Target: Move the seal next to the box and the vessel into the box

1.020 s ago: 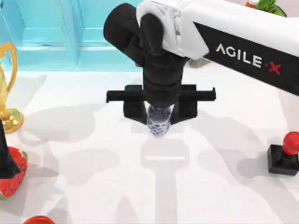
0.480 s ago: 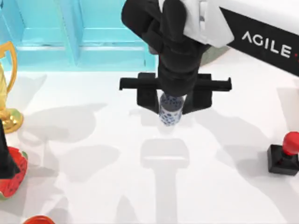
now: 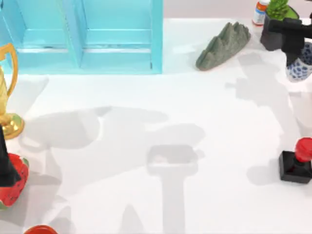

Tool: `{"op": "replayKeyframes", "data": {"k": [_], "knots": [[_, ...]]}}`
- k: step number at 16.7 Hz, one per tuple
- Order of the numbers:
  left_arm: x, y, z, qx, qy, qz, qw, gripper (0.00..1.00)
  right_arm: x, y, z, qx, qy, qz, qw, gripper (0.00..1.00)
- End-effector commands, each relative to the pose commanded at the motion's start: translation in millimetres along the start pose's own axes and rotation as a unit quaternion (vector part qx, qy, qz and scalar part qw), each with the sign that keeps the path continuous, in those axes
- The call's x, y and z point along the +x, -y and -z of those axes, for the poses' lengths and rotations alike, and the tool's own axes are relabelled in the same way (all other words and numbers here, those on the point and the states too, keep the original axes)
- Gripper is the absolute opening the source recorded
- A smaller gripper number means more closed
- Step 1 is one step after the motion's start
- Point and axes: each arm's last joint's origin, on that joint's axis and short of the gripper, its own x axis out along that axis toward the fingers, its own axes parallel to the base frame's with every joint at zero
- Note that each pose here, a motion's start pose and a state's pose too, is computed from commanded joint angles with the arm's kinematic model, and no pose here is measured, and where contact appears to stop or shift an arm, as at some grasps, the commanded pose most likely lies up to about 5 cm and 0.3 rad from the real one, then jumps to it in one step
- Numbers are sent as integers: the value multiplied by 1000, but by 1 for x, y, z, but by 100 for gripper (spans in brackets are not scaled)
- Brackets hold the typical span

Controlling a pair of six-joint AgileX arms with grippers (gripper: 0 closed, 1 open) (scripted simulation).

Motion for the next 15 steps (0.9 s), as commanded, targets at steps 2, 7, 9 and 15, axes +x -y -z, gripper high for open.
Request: {"op": "replayKeyframes", "data": {"k": [2,7,9,15], "knots": [[0,0,0,0,0,0,1000,100,1,75,-6,10,-17,14,1000,0],[0,0,0,0,0,0,1000,100,-5,201,30,-40,-38,24,998,0],[0,0,0,0,0,0,1000,100,4,227,53,-58,-66,25,996,0],[0,0,0,0,0,0,1000,100,26,252,112,-86,-103,22,991,0]]}}
